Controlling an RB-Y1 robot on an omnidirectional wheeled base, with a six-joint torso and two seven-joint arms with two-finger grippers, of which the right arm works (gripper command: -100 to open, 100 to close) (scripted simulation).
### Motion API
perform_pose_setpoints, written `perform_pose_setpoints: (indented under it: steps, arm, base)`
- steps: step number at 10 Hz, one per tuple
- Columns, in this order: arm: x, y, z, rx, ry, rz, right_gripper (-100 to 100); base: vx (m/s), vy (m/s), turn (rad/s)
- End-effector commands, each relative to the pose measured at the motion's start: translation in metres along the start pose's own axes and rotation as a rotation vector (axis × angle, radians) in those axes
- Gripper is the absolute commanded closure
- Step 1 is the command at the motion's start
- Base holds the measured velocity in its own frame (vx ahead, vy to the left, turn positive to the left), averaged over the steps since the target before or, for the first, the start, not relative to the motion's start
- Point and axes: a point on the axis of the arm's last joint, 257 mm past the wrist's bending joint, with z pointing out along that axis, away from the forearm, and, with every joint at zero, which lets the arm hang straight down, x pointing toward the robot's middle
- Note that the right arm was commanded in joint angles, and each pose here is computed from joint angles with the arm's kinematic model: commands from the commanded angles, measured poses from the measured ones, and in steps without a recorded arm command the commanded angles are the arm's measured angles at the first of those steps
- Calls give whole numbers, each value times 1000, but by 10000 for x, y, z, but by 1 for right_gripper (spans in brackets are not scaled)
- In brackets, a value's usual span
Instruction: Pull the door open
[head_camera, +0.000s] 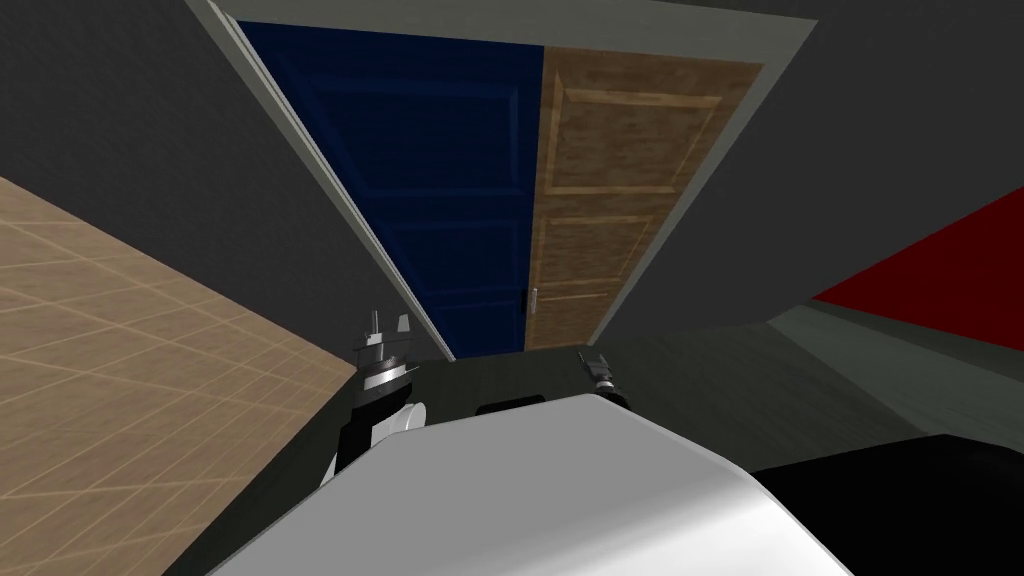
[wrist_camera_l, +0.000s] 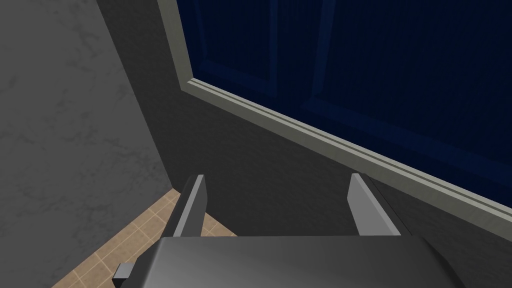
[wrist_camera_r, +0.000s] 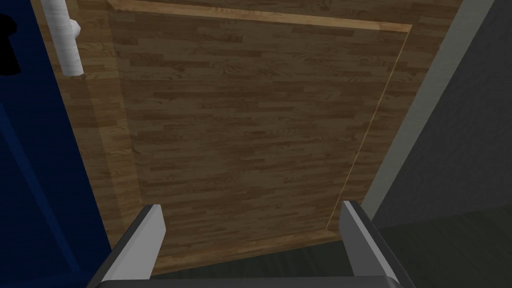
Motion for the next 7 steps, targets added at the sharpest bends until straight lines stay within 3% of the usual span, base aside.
perform_pose_setpoints:
  steps: [1, 3, 5, 7]
  arm:
    - [-62, 261, -89, -38, -21, -16, -100]
    - [-62, 261, -89, -38, -21, -16, -100]
    - [-143, 654, -206, -101, -47, -35, -100]
    - [-93, 724, -154, -122, -35, -25, -100]
  base:
    - [-80, -16, -11]
    - [-31, -7, -1]
    - [-12, -11, 44]
    - [147, 3, 182]
